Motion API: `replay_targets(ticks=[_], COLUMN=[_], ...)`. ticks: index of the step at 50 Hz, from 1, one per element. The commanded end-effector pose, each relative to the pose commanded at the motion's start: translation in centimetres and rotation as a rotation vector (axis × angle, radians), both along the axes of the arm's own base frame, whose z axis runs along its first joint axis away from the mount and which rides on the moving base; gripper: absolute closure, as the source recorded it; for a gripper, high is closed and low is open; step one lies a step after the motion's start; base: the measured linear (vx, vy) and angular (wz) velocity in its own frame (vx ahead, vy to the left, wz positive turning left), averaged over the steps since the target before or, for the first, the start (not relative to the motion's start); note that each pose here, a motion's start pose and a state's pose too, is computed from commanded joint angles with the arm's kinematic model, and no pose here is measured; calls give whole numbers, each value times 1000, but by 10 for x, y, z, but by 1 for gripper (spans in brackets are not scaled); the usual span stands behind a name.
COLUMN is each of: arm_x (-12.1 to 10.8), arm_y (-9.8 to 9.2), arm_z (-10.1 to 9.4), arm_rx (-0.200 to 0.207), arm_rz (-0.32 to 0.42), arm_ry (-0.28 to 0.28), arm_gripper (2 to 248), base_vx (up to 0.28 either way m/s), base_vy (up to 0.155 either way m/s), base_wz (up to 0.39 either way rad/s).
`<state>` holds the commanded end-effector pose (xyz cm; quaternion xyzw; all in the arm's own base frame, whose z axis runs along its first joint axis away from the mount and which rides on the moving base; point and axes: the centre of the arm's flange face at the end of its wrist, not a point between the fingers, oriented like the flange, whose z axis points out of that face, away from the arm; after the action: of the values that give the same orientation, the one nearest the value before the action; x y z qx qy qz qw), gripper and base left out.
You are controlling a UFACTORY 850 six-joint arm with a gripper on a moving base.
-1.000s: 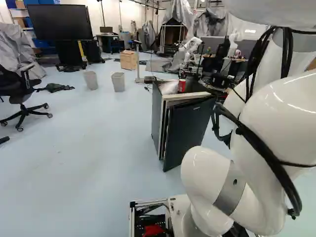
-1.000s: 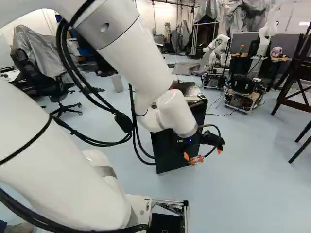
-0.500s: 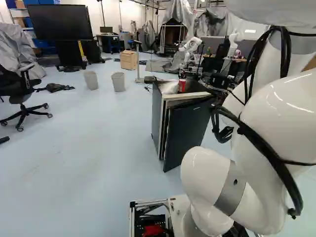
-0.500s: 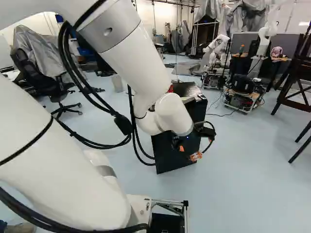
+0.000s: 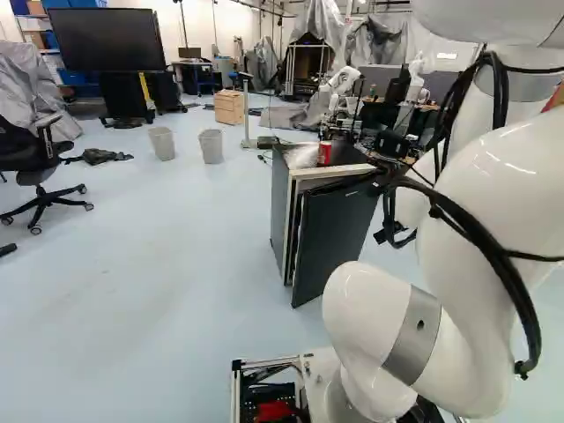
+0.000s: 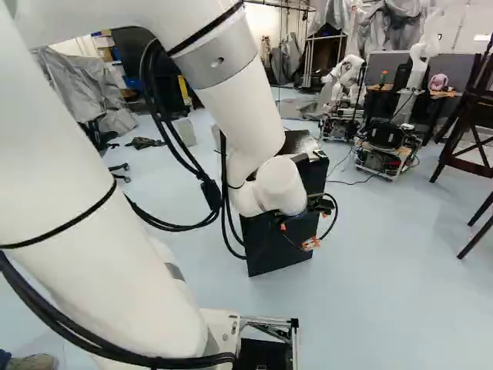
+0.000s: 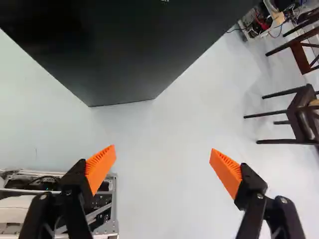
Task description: Grab a drink from the fridge
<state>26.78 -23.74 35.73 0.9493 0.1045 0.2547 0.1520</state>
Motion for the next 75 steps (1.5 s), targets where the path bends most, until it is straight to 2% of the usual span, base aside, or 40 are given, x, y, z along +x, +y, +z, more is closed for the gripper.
replay_targets(ticks=[42,75], arm_x=[38,51], arm_y=[4,-4], arm_z=[-31,-68], arm_rx=[140,212], arm_rz=[120,119], arm_ry=[-235,-215], arm_gripper=[3,3], base_vx=[0,0], base_vy=[0,0], base_wz=[0,0])
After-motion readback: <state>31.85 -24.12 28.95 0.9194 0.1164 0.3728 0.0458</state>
